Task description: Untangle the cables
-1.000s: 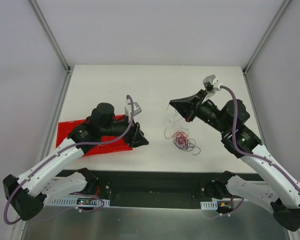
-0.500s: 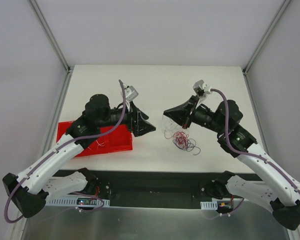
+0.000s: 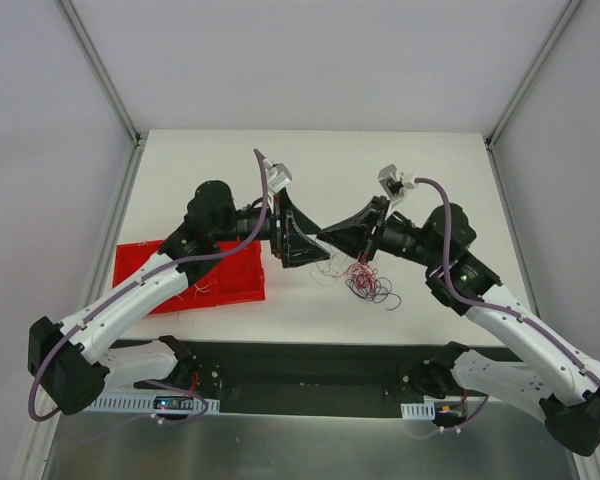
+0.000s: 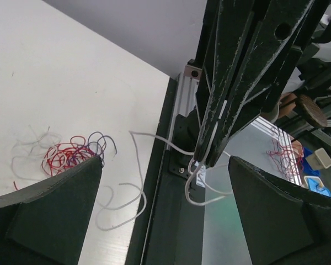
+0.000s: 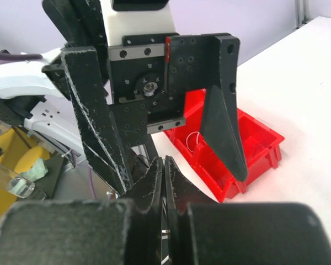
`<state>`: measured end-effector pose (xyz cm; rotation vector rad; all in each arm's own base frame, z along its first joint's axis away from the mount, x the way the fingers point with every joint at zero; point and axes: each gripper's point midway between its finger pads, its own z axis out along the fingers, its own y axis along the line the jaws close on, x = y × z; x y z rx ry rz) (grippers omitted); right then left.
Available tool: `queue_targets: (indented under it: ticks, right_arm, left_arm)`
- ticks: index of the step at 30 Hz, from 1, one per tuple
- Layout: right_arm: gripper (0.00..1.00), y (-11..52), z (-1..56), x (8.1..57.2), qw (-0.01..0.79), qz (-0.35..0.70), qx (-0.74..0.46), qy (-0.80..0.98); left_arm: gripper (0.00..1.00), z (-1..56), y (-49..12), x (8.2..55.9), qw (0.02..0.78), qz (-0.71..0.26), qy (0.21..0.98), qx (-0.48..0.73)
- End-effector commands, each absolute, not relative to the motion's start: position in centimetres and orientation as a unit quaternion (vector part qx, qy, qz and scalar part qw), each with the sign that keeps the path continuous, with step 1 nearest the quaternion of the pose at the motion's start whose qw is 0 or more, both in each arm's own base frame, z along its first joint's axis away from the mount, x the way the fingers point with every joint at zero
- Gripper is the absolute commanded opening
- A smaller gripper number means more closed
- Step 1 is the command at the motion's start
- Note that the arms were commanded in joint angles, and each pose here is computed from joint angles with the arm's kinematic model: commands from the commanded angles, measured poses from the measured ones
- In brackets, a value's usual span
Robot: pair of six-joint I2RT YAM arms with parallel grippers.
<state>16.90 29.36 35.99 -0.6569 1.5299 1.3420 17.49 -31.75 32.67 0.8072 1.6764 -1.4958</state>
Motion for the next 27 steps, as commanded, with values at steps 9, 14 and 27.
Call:
queue_targets:
  ticks: [9, 14, 27]
  right_arm:
    - [0.00, 30.2, 38.8, 16.5, 0.488, 0.615, -0.222, 0.578]
    - [0.00, 30.0, 38.6, 17.2, 0.500, 0.606, -0.204, 0.584]
    - [0.82, 23.8, 32.7, 21.8, 0.573, 0.371, -0.173, 0.710]
  left_arm:
    - [0.47, 34.5, -33.1, 16.9, 0.356, -0.647, 0.585, 0.334]
    - [0.00, 33.6, -32.8, 17.1, 0.360, -0.634, 0.601, 0.327]
    - [0.00, 25.0, -24.0, 20.0, 0.385, -0.398, 0.806, 0.212]
